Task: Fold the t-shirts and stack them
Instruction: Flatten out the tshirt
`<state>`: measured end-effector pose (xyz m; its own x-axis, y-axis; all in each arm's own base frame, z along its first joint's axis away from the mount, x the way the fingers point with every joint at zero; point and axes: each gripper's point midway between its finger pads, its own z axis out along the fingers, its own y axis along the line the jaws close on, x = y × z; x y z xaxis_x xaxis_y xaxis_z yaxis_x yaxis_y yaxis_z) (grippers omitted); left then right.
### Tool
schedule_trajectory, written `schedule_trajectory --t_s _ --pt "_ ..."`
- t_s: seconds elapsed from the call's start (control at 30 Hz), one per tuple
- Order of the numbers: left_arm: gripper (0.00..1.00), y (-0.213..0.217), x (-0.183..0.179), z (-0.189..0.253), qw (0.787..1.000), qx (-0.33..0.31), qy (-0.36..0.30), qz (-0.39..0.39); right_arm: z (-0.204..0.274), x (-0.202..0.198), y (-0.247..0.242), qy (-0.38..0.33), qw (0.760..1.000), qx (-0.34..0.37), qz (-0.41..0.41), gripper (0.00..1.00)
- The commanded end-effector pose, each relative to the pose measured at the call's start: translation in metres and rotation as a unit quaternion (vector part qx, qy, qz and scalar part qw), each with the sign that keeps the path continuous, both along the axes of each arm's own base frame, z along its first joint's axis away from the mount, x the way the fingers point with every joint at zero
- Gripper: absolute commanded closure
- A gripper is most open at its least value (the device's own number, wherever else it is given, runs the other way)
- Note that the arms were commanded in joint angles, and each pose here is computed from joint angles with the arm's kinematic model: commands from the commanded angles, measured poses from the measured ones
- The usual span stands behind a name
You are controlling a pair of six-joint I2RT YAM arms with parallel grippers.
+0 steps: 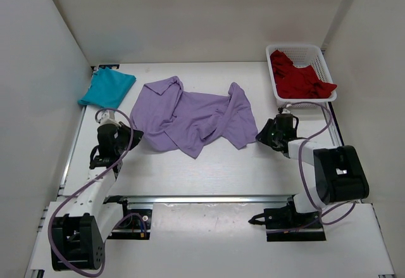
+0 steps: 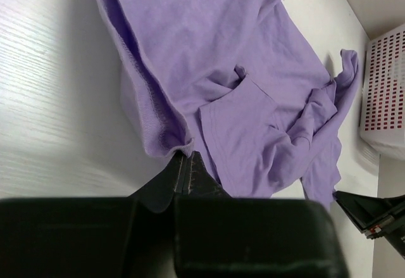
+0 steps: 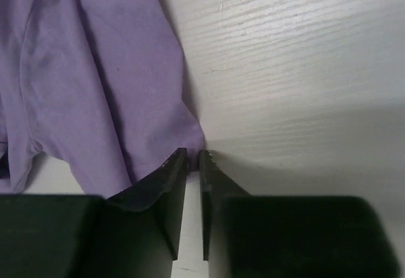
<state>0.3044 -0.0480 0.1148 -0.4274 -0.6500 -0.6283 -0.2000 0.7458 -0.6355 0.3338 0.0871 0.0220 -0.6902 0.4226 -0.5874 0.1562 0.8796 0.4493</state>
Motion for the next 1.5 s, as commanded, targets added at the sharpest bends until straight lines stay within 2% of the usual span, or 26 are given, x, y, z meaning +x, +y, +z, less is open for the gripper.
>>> schedule_trajectory --t_s 0.0,0.07,0.2,0.27,0.3,0.37,0.47,0.5,0.57,0.6,0.67,0.7,0.77,0.8,0.83,0.87,0.9,0.93,1.0,1.07,1.13,1.17,1.23,1.37,1.43,1.47 --pt "1.0 -0.007 0.002 0.01 1.0 -0.003 -0.016 -0.016 -0.013 -0.008 -0.004 0.029 1.0 0.005 -0.009 0.88" --pt "1.0 -0.016 0.001 0.007 1.0 -0.004 -0.009 -0.029 -0.004 -0.006 -0.001 0.02 1.0 0.014 -0.007 1.0" --pt "1.0 -0.032 0.01 0.043 0.997 0.005 -0.03 -0.067 0.063 0.005 0.004 -0.056 0.998 -0.003 -0.002 1.0" --pt "1.0 -0.041 0.023 0.1 0.992 0.021 -0.073 -0.103 0.129 0.006 0.005 -0.131 0.991 -0.015 0.001 1.0" --pt "1.0 -0.048 0.024 0.105 0.991 0.02 -0.059 -0.122 0.15 0.005 0.002 -0.144 0.989 -0.03 -0.004 1.0" --pt "1.0 -0.057 0.029 0.171 0.982 0.02 -0.093 -0.162 0.245 0.001 0.003 -0.241 0.969 -0.046 -0.008 1.0" --pt "1.0 -0.043 0.029 0.272 0.97 -0.004 -0.184 -0.16 0.348 -0.021 0.002 -0.315 0.945 -0.091 -0.011 1.0" --pt "1.0 -0.028 0.028 0.307 0.966 0.0 -0.219 -0.14 0.364 -0.027 -0.006 -0.318 0.941 -0.108 -0.028 1.0" --pt "1.0 -0.024 0.018 0.349 0.957 -0.022 -0.244 -0.154 0.452 -0.05 0.003 -0.392 0.913 -0.114 -0.019 1.0" --pt "1.0 -0.018 0.016 0.373 0.952 -0.025 -0.265 -0.149 0.462 -0.05 0.001 -0.39 0.911 -0.13 -0.032 1.0" --pt "1.0 -0.018 0.01 0.398 0.943 -0.035 -0.289 -0.16 0.535 -0.081 0.018 -0.453 0.883 -0.123 -0.01 1.0" --pt "1.0 -0.015 0.007 0.41 0.941 -0.05 -0.295 -0.157 0.557 -0.084 0.008 -0.463 0.87 -0.162 -0.036 1.0" --pt "1.0 -0.006 0.004 0.425 0.937 -0.049 -0.314 -0.143 0.596 -0.121 0.022 -0.486 0.861 -0.135 -0.069 1.0" --pt "1.0 -0.004 0.001 0.43 0.937 -0.047 -0.319 -0.137 0.586 -0.143 0.045 -0.509 0.822 -0.256 0.025 1.0" --pt "1.0 0.0 0.0 0.429 0.938 -0.045 -0.319 -0.131 0.612 -0.152 0.012 -0.53 0.837 -0.113 -0.076 1.0" --pt "1.0 0.007 0.002 0.43 0.939 -0.044 -0.319 -0.116 0.614 -0.149 0.015 -0.523 0.83 -0.183 -0.057 1.0" --pt "1.0 0.01 0.003 0.433 0.938 -0.043 -0.325 -0.113 0.632 -0.136 0.012 -0.516 0.841 -0.123 -0.103 1.0" --pt "1.0 0.008 0.004 0.427 0.94 -0.055 -0.317 -0.114 0.628 -0.127 0.043 -0.529 0.834 -0.151 -0.044 1.0" --pt "1.0 0.013 0.018 0.412 0.944 -0.059 -0.306 -0.111 0.61 -0.101 0.051 -0.519 0.824 -0.224 -0.031 1.0" --pt "1.0 0.021 0.041 0.379 0.957 -0.059 -0.268 -0.094 0.587 -0.075 0.068 -0.514 0.821 -0.249 -0.001 1.0" --pt "1.0 0.033 0.055 0.336 0.97 -0.049 -0.225 -0.071 0.553 -0.027 0.052 -0.478 0.851 -0.217 0.002 1.0" --pt "1.0 0.031 0.057 0.314 0.975 -0.047 -0.207 -0.069 0.534 -0.018 0.07 -0.474 0.856 -0.194 0.076 1.0" --pt "1.0 0.037 0.061 0.288 0.981 -0.019 -0.188 -0.046 0.49 0.019 0.046 -0.431 0.885 -0.159 0.072 1.0" --pt "1.0 0.029 0.085 0.228 0.991 -0.004 -0.13 -0.041 0.447 0.064 0.04 -0.393 0.904 -0.126 0.113 1.0" --pt "1.0 0.019 0.107 0.212 0.993 0.002 -0.113 -0.046 0.435 0.112 0.034 -0.369 0.914 -0.129 0.11 1.0" --pt "1.0 0.008 0.123 0.207 0.993 0.001 -0.101 -0.057 0.403 0.14 0.037 -0.328 0.928 -0.134 0.12 1.0"
